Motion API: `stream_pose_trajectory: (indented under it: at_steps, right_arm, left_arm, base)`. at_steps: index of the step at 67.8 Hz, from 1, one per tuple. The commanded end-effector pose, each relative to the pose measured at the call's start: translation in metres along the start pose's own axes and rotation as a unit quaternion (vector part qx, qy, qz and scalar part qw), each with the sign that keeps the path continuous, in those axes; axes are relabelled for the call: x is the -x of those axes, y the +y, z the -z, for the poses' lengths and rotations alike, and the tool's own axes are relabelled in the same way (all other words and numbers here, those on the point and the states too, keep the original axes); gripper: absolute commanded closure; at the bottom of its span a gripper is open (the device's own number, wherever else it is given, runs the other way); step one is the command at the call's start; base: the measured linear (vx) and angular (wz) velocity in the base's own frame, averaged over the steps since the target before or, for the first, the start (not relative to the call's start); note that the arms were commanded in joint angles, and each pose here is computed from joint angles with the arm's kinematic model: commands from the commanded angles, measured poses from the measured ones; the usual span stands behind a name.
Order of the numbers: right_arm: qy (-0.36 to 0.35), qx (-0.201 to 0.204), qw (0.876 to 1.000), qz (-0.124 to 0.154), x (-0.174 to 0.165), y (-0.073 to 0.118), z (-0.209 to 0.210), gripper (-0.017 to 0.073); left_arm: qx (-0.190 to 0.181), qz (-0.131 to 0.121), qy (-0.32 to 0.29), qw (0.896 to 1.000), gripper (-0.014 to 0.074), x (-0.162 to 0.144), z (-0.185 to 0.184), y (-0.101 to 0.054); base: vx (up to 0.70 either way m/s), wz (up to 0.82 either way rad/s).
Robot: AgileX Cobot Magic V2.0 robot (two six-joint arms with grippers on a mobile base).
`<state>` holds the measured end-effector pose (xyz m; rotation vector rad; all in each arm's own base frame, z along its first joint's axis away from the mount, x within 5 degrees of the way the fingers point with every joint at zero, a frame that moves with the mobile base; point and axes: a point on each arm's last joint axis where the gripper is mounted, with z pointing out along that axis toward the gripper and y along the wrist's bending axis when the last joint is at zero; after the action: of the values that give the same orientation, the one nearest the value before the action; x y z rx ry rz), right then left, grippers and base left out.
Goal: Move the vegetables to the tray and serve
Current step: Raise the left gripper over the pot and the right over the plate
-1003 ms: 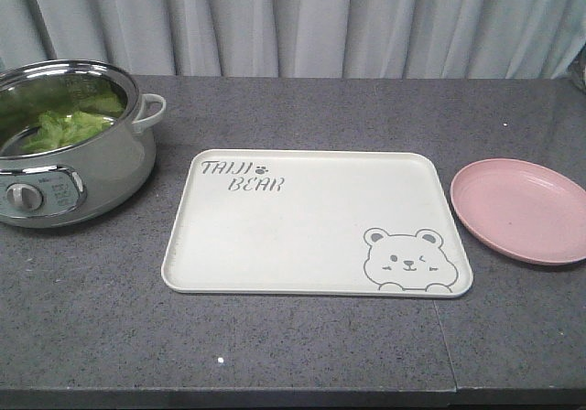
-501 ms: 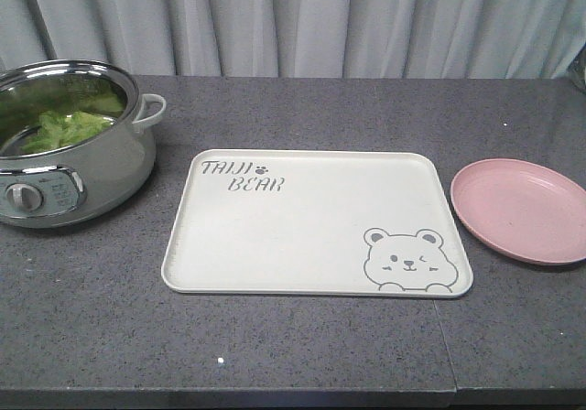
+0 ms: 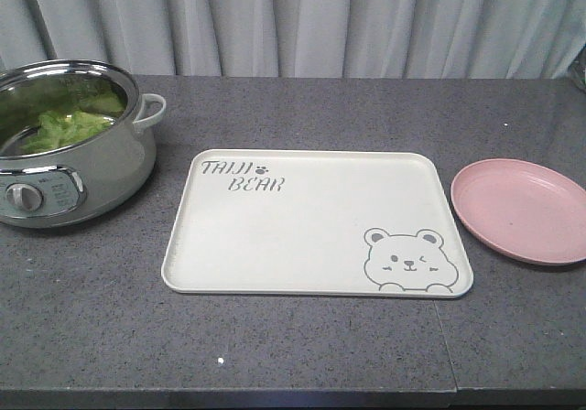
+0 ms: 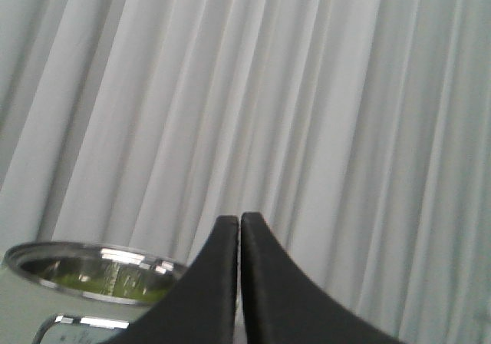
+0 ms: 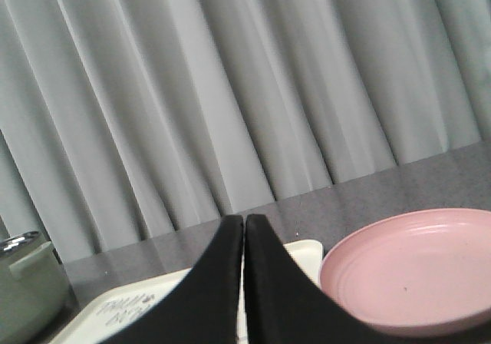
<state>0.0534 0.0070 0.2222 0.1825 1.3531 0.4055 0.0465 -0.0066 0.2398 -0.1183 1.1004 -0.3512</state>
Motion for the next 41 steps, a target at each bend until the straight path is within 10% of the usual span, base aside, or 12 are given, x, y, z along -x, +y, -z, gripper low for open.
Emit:
stream_pose_trajectory:
  at_steps: [1, 26, 41]
  right_arm:
    - [-0.048, 0.024, 0.998, 0.014, 0.034, 0.015, -0.003, 0.0559]
    - [-0.043, 0.050, 0.996, 0.053, 0.101, 0.045, -0.069, 0.0286]
    - [-0.030, 0.063, 0.997, -0.017, 0.094, 0.044, -0.085, -0.0049]
  left_arm:
    - [-0.034, 0.018, -0.063, 0.997, 0.0596, 0.009, 0.002, -0.005]
    - [0.005, 0.020, -0.040, 0.999, 0.0536, 0.075, -0.011, -0.022]
    - [0.005, 0.070, -0.047, 0.996, 0.0325, 0.084, -0.011, -0.024]
  base:
    - [0.00, 0.00]
    - [0.00, 0.00]
    - [0.00, 0.00]
